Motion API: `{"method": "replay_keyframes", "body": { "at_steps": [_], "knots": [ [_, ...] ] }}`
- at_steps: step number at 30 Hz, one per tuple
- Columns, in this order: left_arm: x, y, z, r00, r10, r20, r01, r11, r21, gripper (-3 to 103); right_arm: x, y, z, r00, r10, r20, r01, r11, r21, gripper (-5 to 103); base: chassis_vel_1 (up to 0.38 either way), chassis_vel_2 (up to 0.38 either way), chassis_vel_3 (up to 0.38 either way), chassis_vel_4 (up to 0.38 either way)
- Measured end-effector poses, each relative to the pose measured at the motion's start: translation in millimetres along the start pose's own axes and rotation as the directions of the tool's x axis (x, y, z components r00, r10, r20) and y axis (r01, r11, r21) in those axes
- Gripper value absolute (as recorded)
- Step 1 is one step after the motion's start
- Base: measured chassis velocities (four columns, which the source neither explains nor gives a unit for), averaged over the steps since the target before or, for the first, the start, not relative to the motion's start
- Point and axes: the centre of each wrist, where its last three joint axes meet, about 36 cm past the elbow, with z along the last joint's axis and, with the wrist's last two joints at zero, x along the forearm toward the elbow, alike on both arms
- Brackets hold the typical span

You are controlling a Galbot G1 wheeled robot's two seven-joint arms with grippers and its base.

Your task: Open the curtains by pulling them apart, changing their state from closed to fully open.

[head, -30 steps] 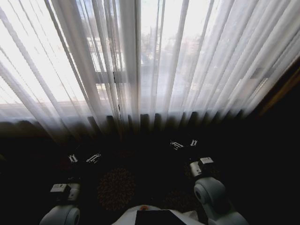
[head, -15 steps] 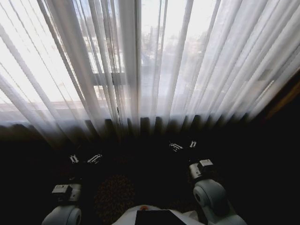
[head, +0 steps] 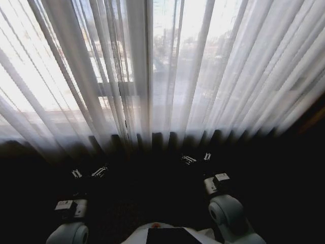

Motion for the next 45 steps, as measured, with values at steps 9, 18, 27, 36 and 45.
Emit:
{"method": "replay_keyframes", "body": {
  "at_steps": [9, 18, 27, 36, 45],
  "knots": [
    [1, -1.8, 1, 0.98, -0.201, 0.004, 0.201, 0.98, 0.0, 100, 1, 1, 2, 1.0, -0.001, -0.004, 0.001, 1.0, -0.002, 100, -0.158, 0.147, 0.166, -0.152],
    [3, -0.5, 1, 0.79, -0.613, 0.009, 0.613, 0.79, 0.001, 100, 0, 7, 3, 1.0, -0.02, -0.003, 0.02, 1.0, -0.006, 100, -0.128, 0.148, 0.116, -0.147],
    [4, -2.1, 2, 0.716, -0.698, 0.006, 0.698, 0.716, 0.002, 100, 2, 6, 2, 1.0, -0.017, -0.004, 0.017, 1.0, -0.003, 100, -0.158, 0.169, 0.149, -0.172],
    [4, -1.9, 2, 0.681, -0.733, 0.008, 0.733, 0.681, 0.001, 100, 6, 8, 1, 1.0, -0.012, -0.006, 0.012, 1.0, -0.008, 100, -0.156, 0.123, 0.155, -0.108],
    [2, -0.9, 2, 0.662, -0.75, 0.012, 0.75, 0.662, 0.006, 100, 6, 10, 1, 1.0, -0.012, -0.004, 0.012, 1.0, -0.008, 100, -0.135, 0.144, 0.13, -0.143]
  ]
}}
